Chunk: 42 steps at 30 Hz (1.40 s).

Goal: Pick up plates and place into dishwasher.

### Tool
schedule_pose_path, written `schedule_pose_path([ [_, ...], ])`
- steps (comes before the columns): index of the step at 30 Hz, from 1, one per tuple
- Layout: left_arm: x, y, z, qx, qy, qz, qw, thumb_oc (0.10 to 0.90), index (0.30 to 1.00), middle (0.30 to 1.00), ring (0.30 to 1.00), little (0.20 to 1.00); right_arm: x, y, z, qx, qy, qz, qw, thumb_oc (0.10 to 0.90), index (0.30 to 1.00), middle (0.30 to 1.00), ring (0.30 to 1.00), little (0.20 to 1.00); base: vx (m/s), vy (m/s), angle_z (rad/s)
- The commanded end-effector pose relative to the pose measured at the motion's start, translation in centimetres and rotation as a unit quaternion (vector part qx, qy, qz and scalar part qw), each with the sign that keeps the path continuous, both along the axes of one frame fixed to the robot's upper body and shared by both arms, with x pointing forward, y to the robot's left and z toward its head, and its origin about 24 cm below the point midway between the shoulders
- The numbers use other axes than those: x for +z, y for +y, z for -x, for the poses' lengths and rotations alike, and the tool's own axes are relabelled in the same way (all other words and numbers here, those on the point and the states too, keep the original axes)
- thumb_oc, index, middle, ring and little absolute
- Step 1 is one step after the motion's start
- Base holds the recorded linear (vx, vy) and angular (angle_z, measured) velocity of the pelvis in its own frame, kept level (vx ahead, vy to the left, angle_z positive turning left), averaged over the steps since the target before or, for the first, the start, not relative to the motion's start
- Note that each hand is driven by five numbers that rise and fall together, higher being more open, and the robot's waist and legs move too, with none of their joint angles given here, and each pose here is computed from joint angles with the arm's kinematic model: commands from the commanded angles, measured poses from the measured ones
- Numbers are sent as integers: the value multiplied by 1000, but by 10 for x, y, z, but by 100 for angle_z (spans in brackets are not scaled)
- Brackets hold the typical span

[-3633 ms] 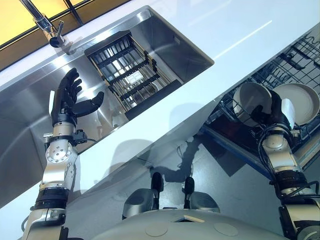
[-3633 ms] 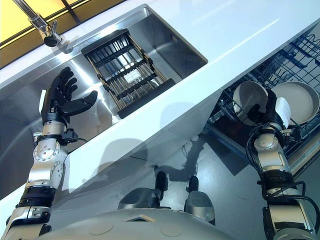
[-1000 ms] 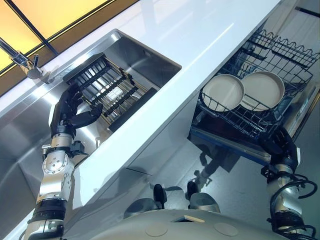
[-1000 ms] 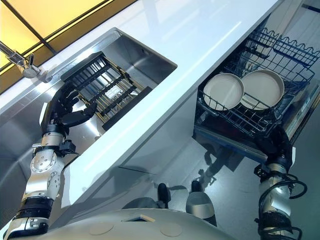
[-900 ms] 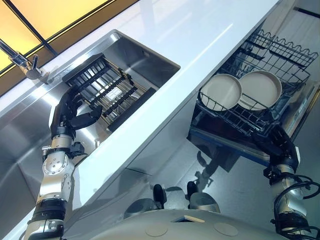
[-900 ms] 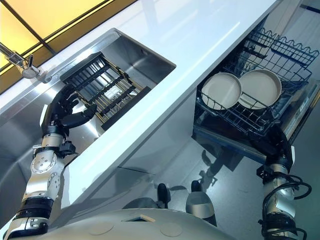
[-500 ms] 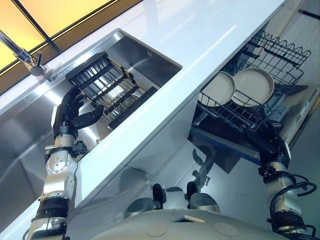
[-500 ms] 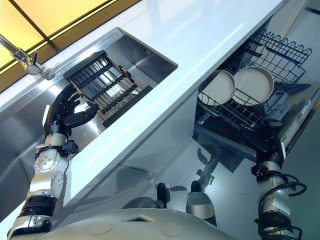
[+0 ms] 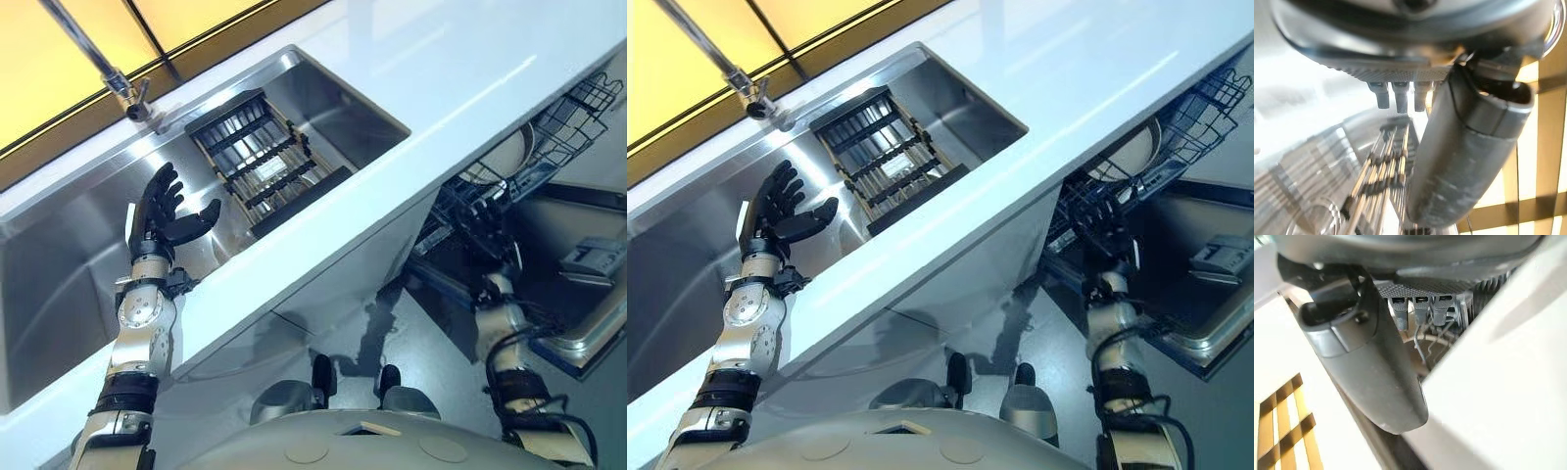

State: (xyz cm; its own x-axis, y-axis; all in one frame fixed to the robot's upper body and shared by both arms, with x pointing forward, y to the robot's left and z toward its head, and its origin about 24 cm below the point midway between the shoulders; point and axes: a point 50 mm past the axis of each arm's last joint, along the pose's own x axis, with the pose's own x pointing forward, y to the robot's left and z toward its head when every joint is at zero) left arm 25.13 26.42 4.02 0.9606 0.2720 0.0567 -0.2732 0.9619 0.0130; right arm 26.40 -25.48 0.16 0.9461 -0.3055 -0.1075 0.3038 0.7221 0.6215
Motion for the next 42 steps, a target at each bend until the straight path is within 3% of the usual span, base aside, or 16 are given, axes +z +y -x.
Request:
schedule_pose_path([
  [1, 19, 10, -6, -7, -38, -25, 999, 800, 900, 900, 900, 900, 156, 73, -66, 90, -342, -9, 935, 800, 900, 900, 900, 900, 87, 35, 11],
  [4, 18, 9, -6, -12, -33, -20, 999, 800, 900, 900, 900, 900, 172, 95, -68, 131, -362, 30, 923, 800, 900, 900, 900, 900, 77, 28, 1],
  [7, 16, 10, -4, -21, -31, -17, 999, 800, 900, 900, 900, 900, 170, 129, -65, 291, -352, 148, 877, 800, 900, 900, 900, 900, 60, 0, -2],
  [13, 16, 12, -2, -34, -28, -28, 999, 800, 900, 900, 900, 900, 145, 106, -67, 304, -255, 316, 862, 800, 900, 900, 900, 900, 24, -60, -2],
  [18, 19, 14, 2, -26, -39, -38, 998, 800, 900, 900, 900, 900, 113, 45, -57, 198, -115, 450, 863, 800, 900, 900, 900, 900, -49, -58, -1],
  [25, 20, 21, 12, -3, -49, -42, 998, 800, 900, 900, 900, 900, 85, -17, -13, 77, -21, 515, 854, 800, 900, 900, 900, 900, -72, -43, 0],
  [31, 27, 36, 16, 19, -59, -47, 997, 800, 900, 900, 900, 900, 80, -71, 22, -36, 48, 521, 851, 800, 900, 900, 900, 900, -101, -58, -6],
  [42, 42, 44, 5, 6, -72, -62, 995, 800, 900, 900, 900, 900, 92, -130, 47, -192, 108, 491, 843, 800, 900, 900, 900, 900, -70, -83, -14],
])
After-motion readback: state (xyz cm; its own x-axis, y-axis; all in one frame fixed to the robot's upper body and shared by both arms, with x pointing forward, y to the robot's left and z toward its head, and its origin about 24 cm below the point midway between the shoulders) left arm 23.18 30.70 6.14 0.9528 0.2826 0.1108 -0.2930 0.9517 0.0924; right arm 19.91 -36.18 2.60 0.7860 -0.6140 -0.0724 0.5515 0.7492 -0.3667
